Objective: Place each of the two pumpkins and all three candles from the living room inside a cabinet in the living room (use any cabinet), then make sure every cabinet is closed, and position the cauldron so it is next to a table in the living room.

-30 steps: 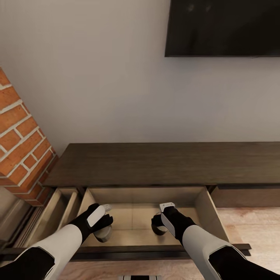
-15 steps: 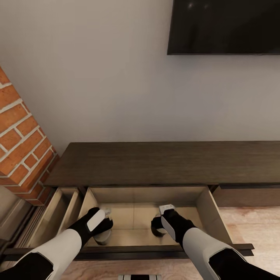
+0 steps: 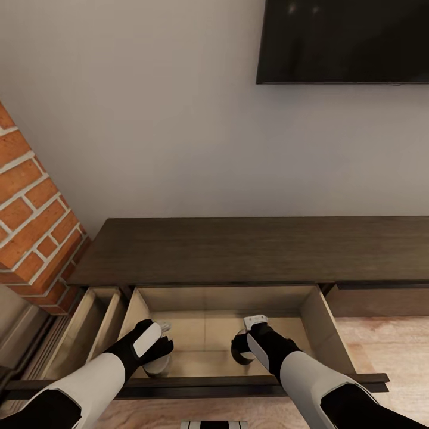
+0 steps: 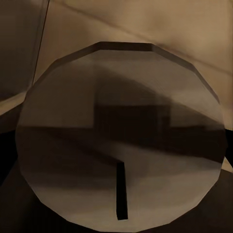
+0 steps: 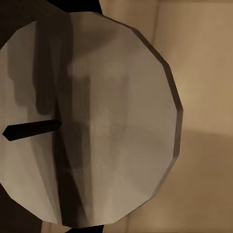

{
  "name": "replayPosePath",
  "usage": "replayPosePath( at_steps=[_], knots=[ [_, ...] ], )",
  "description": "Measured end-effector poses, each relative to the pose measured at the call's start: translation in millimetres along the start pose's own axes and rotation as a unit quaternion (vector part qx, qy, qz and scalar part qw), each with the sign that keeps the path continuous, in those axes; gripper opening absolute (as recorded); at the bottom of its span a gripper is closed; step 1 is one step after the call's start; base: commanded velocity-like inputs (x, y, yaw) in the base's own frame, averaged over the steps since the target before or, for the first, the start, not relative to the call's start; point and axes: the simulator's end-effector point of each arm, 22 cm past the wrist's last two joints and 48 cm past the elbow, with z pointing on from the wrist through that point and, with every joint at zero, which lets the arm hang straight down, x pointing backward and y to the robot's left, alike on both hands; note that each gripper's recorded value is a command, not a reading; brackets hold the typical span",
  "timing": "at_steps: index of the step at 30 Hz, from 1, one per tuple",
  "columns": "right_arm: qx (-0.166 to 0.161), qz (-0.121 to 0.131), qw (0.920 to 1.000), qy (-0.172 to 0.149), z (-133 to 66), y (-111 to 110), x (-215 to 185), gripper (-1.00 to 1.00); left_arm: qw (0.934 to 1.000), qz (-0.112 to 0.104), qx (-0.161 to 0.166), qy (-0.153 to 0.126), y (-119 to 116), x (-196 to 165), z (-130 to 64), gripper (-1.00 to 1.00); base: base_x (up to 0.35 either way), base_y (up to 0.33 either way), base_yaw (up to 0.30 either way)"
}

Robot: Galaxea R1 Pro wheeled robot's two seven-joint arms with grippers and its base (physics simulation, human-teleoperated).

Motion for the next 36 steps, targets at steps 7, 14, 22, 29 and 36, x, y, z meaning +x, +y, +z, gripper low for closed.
replayPosePath(
  at_steps=[7, 14, 22, 29, 36],
  knots=[
    [0.0, 0.0, 1.0, -0.001, -0.1, 0, 0, -1.0, 1.0, 0.001, -0.001, 0.0, 0, 1, 0.4, -1.0, 0.0, 0.0, 0.0],
    [0.0, 0.0, 1.0, 0.0, 0.1, 0, 1, -1.0, 1.0, 0.002, -0.006, 0.003, 3, 6, 3.4, -1.0, 0.0, 0.0, 0.0],
    [-0.001, 0.001, 1.0, 0.0, 0.3, 1, 0, -1.0, 0.9994, -0.018, -0.008, -0.029, 6, -9, 3.7, -1.0, 0.0, 0.0, 0.005],
    [-0.002, 0.001, 1.0, 0.005, 4.1, 1, 5, -1.0, 0.9994, -0.018, -0.007, -0.028, 6, -9, 6.5, -1.0, 0.0, 0.0, 0.056],
    [-0.003, 0.002, 0.9999, 0.011, 8.5, 1, 10, -1.0, 0.9995, -0.018, -0.009, -0.023, 7, -5, 11.4, -1.0, 0.0, 0.0, 0.062]
  ],
)
